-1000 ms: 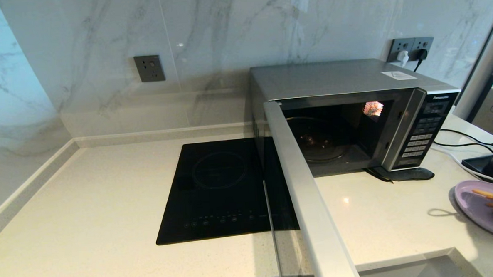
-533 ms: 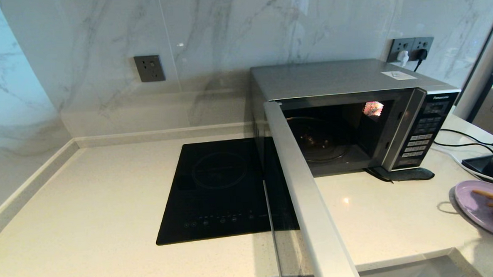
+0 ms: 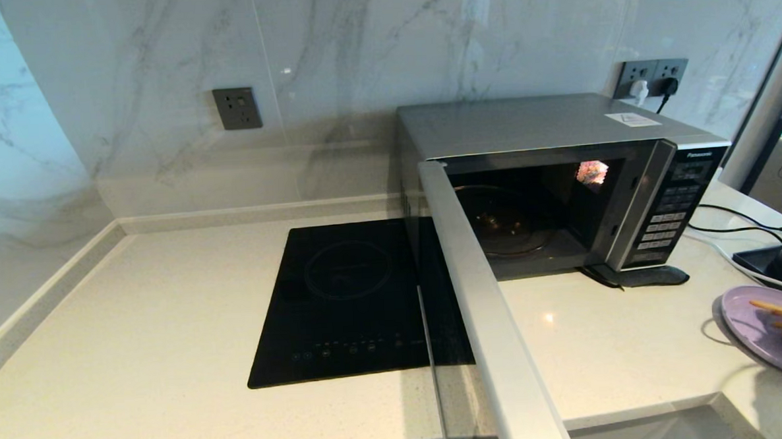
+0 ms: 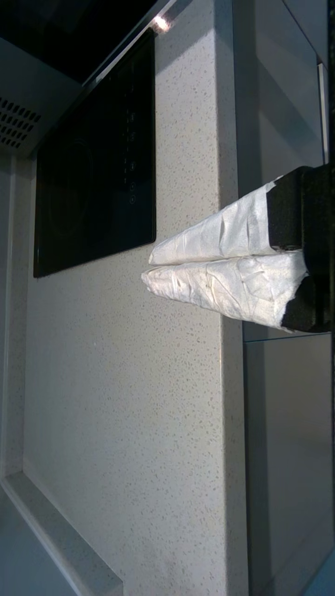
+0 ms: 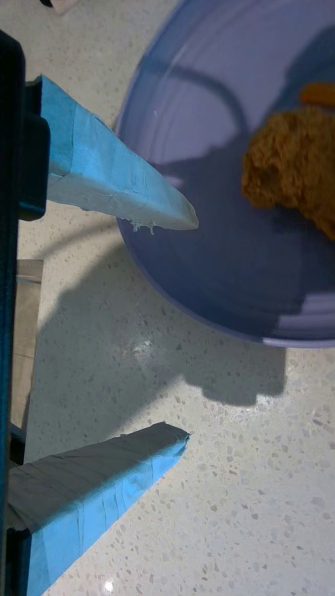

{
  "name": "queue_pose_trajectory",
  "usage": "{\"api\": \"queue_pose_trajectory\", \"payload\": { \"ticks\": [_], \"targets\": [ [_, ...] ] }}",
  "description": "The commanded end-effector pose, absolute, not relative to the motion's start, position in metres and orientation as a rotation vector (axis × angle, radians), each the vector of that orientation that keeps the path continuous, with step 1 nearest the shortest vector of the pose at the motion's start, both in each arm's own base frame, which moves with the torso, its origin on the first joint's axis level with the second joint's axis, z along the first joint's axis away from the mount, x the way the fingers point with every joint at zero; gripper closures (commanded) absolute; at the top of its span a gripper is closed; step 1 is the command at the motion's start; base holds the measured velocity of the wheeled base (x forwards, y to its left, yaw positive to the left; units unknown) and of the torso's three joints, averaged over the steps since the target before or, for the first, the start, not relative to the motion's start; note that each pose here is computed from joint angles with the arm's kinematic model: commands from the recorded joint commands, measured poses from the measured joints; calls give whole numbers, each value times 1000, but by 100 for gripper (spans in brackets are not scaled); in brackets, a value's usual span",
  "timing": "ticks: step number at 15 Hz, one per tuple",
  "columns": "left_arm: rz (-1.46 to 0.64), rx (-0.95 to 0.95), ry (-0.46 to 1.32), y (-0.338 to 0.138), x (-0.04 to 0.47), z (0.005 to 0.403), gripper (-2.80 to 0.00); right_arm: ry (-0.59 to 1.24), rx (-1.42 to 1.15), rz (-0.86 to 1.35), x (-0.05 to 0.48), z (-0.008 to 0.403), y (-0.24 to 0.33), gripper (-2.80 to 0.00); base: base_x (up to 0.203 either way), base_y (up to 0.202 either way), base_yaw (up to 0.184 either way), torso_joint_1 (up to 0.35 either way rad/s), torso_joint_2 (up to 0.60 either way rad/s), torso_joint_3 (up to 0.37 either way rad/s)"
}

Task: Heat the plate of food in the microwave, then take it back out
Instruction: Put the plate in the microwave oven

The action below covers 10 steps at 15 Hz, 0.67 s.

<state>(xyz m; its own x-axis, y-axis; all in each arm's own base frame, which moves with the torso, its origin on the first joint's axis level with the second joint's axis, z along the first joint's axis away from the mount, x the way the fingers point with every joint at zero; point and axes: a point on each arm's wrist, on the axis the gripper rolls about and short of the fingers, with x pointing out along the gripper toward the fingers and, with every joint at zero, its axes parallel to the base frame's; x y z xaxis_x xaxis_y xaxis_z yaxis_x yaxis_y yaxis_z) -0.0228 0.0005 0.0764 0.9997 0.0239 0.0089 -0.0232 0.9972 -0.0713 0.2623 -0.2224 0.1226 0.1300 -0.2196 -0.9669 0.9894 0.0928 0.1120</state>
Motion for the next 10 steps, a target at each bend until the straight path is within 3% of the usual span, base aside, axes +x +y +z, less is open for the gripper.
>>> {"api": "queue_pose_trajectory", "payload": {
  "ticks": [1, 10],
  "targets": [
    [24, -72, -9, 0, -23, 76, 0, 1034, 1072, -1174, 263, 108, -228, -280, 0, 0, 0, 0, 0, 0],
    [24, -72, -9, 0, -23, 76, 0, 1021, 1104, -1183, 267, 93, -247, -280, 0, 0, 0, 0, 0, 0]
  ]
}}
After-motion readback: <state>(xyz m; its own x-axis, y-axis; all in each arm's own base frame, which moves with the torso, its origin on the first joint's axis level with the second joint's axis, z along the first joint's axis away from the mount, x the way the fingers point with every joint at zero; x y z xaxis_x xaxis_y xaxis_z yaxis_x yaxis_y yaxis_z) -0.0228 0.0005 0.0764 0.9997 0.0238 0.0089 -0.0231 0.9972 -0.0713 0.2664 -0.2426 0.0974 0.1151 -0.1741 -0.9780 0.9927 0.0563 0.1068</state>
